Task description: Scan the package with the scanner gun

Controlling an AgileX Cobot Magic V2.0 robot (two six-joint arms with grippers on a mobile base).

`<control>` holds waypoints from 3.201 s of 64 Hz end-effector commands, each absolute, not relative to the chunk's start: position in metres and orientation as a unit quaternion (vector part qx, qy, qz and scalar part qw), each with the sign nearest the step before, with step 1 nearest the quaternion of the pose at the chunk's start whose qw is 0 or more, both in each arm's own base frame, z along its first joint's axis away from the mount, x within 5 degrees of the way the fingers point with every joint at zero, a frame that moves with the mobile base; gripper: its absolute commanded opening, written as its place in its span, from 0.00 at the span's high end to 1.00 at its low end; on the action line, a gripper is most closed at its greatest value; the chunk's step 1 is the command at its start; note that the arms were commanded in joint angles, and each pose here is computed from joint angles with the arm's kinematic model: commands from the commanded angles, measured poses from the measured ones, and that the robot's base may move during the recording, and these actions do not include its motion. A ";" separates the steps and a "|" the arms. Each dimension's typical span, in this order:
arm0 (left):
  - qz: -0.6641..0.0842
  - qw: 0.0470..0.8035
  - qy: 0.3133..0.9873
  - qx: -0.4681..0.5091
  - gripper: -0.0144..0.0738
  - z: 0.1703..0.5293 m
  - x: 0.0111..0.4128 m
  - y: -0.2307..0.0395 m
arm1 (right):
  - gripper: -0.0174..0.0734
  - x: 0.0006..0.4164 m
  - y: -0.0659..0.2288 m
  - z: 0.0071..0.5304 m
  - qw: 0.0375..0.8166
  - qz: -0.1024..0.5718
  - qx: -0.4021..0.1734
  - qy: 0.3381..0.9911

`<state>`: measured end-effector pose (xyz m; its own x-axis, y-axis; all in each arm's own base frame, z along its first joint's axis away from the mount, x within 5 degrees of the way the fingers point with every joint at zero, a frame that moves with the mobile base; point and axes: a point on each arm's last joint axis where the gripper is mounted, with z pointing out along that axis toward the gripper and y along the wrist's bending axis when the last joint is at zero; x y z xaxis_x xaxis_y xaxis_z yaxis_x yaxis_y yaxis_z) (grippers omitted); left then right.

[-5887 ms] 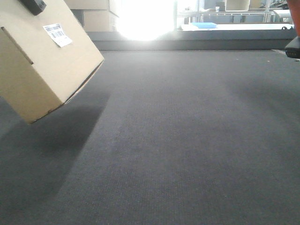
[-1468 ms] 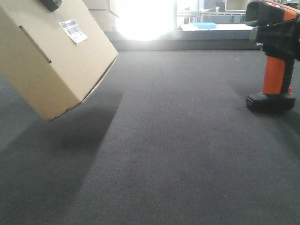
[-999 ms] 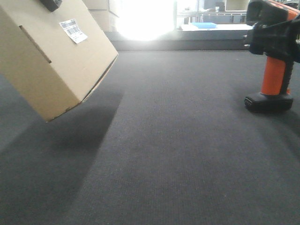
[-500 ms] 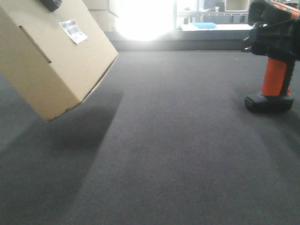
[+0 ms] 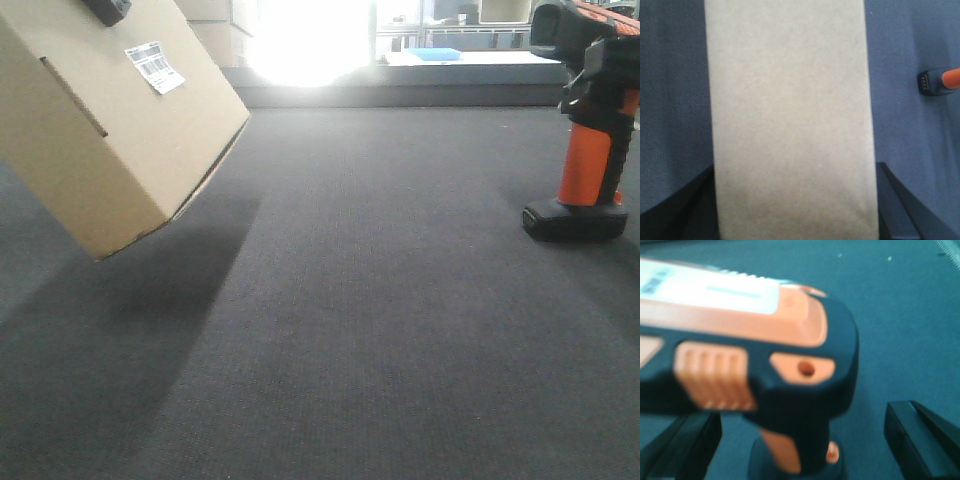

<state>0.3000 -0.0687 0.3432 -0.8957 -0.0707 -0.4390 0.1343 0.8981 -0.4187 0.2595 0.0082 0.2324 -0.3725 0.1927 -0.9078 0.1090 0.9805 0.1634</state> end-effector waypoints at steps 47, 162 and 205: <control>0.018 0.233 0.971 0.045 0.96 0.353 0.340 -0.034 | 0.84 0.166 0.016 0.306 0.576 0.102 0.038 0.811; 0.005 0.533 0.844 0.053 0.96 0.346 0.148 -0.012 | 0.98 0.076 0.003 0.295 0.625 0.015 -0.005 0.780; -0.002 0.665 0.745 0.053 0.96 0.317 0.073 -0.005 | 0.98 0.034 0.005 0.303 0.697 0.014 -0.011 0.717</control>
<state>0.0742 -0.0042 0.3155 -0.1363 0.0827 -0.9872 0.0764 0.9944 0.0728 0.0346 0.0054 0.3030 -0.0378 0.0158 -0.9992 -0.0440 0.9989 0.0175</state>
